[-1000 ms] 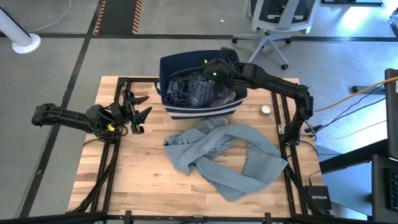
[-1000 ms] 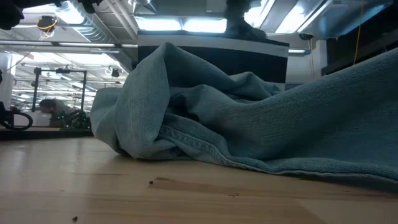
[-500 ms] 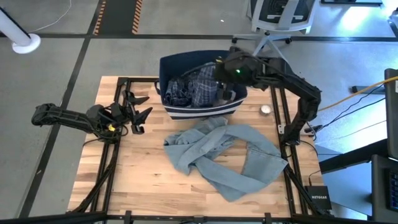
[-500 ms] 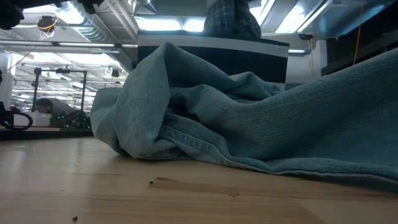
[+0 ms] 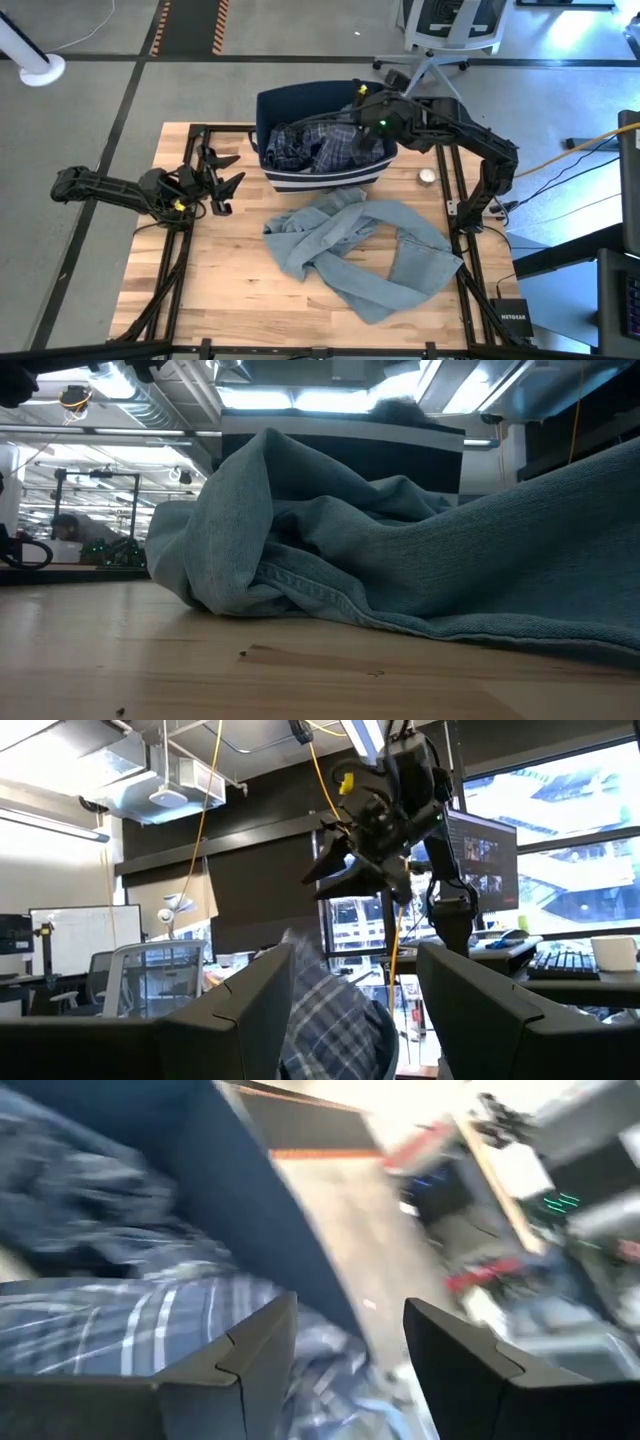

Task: Sort clothes
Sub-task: Put the blue pants into the blue laundry bin

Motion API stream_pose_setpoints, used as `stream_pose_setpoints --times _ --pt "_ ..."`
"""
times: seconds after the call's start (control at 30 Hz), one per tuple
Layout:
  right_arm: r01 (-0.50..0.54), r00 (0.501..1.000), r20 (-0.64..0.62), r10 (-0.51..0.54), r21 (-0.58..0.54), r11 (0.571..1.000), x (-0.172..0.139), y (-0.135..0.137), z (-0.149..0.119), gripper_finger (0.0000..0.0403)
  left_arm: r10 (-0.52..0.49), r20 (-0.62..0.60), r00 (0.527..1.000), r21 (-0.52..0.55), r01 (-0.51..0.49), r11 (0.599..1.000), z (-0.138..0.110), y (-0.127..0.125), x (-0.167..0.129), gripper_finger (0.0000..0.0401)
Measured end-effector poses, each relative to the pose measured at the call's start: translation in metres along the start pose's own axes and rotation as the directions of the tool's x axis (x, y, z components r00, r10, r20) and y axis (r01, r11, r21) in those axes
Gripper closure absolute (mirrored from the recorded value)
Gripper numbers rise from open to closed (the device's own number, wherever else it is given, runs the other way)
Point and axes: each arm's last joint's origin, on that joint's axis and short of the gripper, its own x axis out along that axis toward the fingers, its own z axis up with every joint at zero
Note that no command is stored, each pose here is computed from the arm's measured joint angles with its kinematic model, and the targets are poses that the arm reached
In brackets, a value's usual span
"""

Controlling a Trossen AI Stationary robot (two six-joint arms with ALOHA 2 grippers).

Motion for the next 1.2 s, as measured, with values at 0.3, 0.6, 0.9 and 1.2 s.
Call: stream_pose_setpoints --times 0.3,0.6,0.9,1.2 --pt "-0.365 0.93 -0.003 0.368 -0.122 0.923 -0.001 0.038 -0.003 0.0198 -0.001 -0.005 1.0 0.009 0.001 1.0 -0.001 0.0 0.0 0.0193" --pt "-0.437 0.891 -0.055 0.451 -0.376 0.817 -0.065 0.141 -0.024 0.0198 -0.002 -0.005 1.0 0.017 0.002 1.0 -0.001 0.0 0.0 0.0193" --pt "-0.443 0.889 -0.061 0.454 -0.372 0.816 -0.09 0.259 -0.097 0.0198 -0.002 -0.006 1.0 -0.02 0.002 1.0 -0.001 0.0 0.0 0.0193" --pt "-0.428 0.903 -0.127 0.41 -0.339 0.838 -0.08 0.3 -0.161 0.0198 -0.002 -0.006 1.0 -0.017 0.002 1.0 -0.001 0.0 0.0 0.0193"
